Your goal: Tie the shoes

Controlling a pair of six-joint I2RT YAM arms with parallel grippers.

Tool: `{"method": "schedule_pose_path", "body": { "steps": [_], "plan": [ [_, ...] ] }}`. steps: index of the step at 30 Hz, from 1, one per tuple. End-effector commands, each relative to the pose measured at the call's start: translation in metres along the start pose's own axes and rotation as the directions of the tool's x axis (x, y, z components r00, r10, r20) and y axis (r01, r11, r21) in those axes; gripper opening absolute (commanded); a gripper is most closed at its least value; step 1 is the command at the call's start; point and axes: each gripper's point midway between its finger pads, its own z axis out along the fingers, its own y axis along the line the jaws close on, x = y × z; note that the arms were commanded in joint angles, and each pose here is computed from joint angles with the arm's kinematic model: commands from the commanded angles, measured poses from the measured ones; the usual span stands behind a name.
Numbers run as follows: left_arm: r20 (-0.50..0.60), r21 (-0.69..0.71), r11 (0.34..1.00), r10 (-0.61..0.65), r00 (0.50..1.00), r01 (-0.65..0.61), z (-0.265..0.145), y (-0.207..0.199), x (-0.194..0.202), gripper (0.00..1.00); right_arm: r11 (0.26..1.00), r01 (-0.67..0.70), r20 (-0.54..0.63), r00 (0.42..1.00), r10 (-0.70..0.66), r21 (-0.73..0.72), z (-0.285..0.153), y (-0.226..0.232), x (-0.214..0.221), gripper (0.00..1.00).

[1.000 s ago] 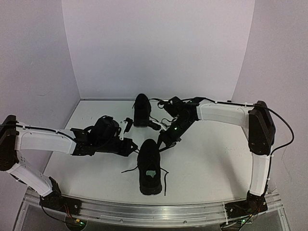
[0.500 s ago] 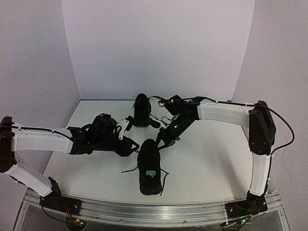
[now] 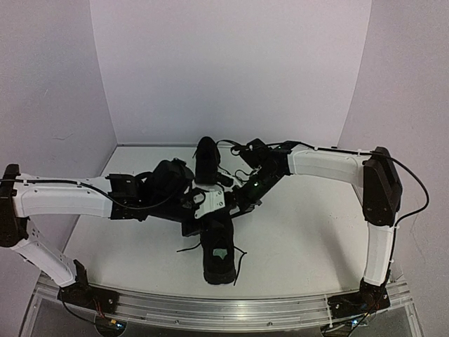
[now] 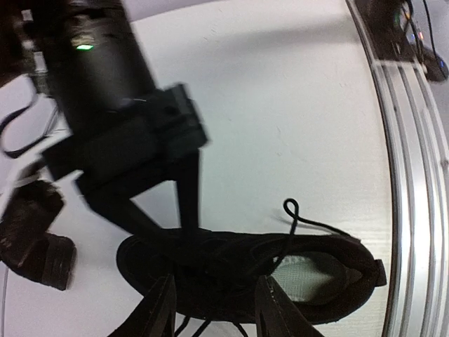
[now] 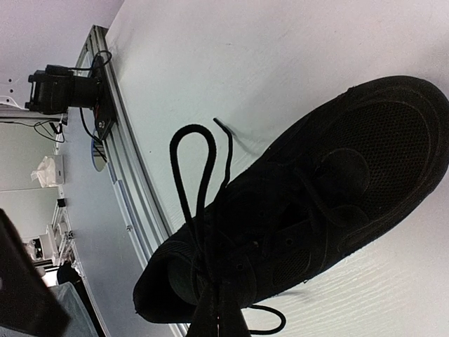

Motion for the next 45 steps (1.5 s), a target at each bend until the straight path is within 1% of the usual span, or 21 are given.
{"method": "schedule_pose_path", "body": {
  "steps": [1, 7, 11, 17, 20, 31, 37, 45],
  "plan": [
    [-0.067, 0.057, 0.974, 0.221, 0.973, -0.218, 0.011, -0.018, 0.003, 0.38, 1.000, 0.009, 0.028, 1.000, -0.009, -0.024, -0.004, 0.006, -0.006, 0.00],
    [-0.098, 0.143, 0.938, 0.330, 0.939, -0.315, 0.026, -0.041, 0.006, 0.27, 1.000, 0.003, 0.026, 1.000, -0.002, -0.029, -0.002, 0.005, -0.007, 0.00],
    [-0.134, 0.171, 0.923, 0.368, 0.920, -0.344, 0.035, -0.050, 0.015, 0.22, 0.999, -0.001, 0.023, 1.000, 0.001, -0.032, -0.001, 0.004, -0.007, 0.00],
    [-0.165, 0.160, 0.922, 0.378, 0.911, -0.354, 0.043, -0.046, 0.017, 0.21, 0.999, -0.004, 0.018, 1.000, 0.005, -0.036, 0.000, 0.005, -0.005, 0.00],
    [-0.199, 0.153, 0.919, 0.390, 0.899, -0.364, 0.047, -0.043, 0.023, 0.20, 0.999, -0.003, 0.017, 1.000, 0.004, -0.039, 0.000, 0.005, -0.005, 0.00],
    [-0.235, 0.160, 0.910, 0.413, 0.880, -0.384, 0.055, -0.042, 0.034, 0.19, 0.999, -0.007, 0.015, 1.000, 0.007, -0.043, 0.002, 0.004, -0.005, 0.00],
    [-0.247, 0.175, 0.902, 0.427, 0.870, -0.394, 0.055, -0.044, 0.040, 0.13, 0.999, -0.005, 0.013, 1.000, 0.006, -0.047, 0.002, 0.004, -0.005, 0.00],
    [-0.269, 0.196, 0.890, 0.453, 0.850, -0.412, 0.052, -0.045, 0.048, 0.14, 0.999, -0.002, 0.011, 1.000, 0.003, -0.051, 0.003, 0.004, -0.005, 0.00]
  ]
}}
